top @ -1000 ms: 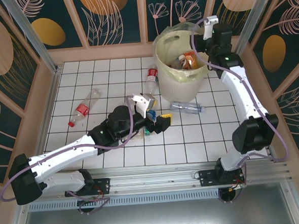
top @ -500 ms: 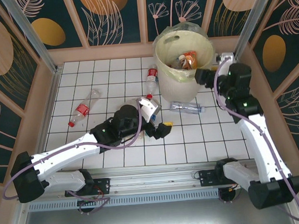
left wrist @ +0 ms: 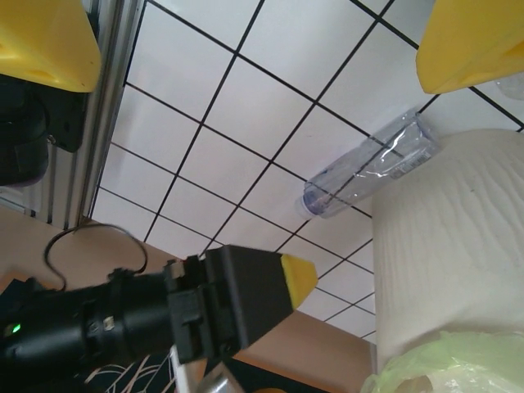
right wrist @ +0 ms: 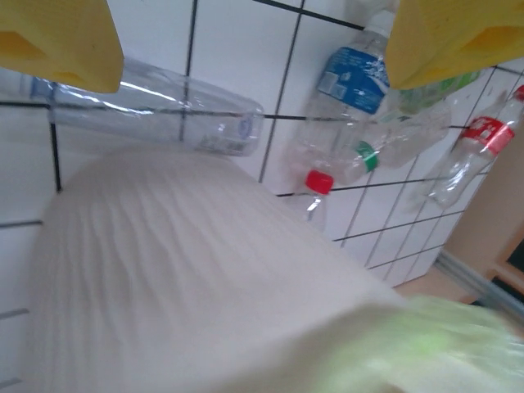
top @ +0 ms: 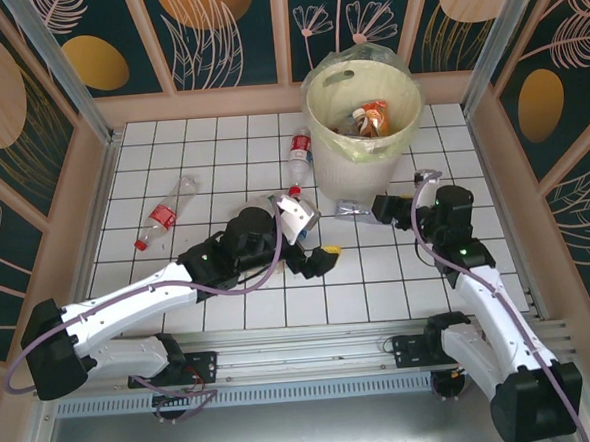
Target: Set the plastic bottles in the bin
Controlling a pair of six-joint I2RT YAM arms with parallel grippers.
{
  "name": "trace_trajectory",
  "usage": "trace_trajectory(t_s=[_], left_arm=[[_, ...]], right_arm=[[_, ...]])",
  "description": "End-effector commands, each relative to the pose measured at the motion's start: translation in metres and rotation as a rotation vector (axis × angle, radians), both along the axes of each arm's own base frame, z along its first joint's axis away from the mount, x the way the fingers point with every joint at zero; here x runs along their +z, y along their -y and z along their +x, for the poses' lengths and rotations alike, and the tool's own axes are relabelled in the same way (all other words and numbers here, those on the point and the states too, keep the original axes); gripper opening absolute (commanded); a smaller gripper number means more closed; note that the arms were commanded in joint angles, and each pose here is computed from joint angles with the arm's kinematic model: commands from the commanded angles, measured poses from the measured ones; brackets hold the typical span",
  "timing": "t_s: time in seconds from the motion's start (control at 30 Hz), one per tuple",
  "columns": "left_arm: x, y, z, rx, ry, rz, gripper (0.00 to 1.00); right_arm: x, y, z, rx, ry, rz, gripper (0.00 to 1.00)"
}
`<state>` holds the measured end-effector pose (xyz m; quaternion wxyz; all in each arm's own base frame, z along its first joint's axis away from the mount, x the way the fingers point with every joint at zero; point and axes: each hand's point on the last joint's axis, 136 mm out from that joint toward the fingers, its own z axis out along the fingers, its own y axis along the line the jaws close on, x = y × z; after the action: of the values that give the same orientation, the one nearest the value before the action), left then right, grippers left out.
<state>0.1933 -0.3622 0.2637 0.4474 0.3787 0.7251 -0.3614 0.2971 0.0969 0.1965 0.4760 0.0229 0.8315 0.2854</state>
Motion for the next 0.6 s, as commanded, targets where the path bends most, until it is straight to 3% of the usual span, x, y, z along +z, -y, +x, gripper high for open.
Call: trace_trajectory(t_s=[0.0,0.23,0.57], left_arm=[[0.01,0.002,-0.005,-0.021,0.004,-0.027,0.99],[0.006,0.002,-0.005,-0.019,-0.005,-0.03,0.99],[0.002,0.007,-0.005,-0.027,-0.02,-0.032,0.99]], right_arm=[[0.004,0.013,0.014,-0.079,0.048,0.085,0.81],[-0.038,0.046,0.031,-0.184,-0.049,0.133,0.77],[-0.072,0.06,0.055,-0.161,-0.116,0.201,0.67]])
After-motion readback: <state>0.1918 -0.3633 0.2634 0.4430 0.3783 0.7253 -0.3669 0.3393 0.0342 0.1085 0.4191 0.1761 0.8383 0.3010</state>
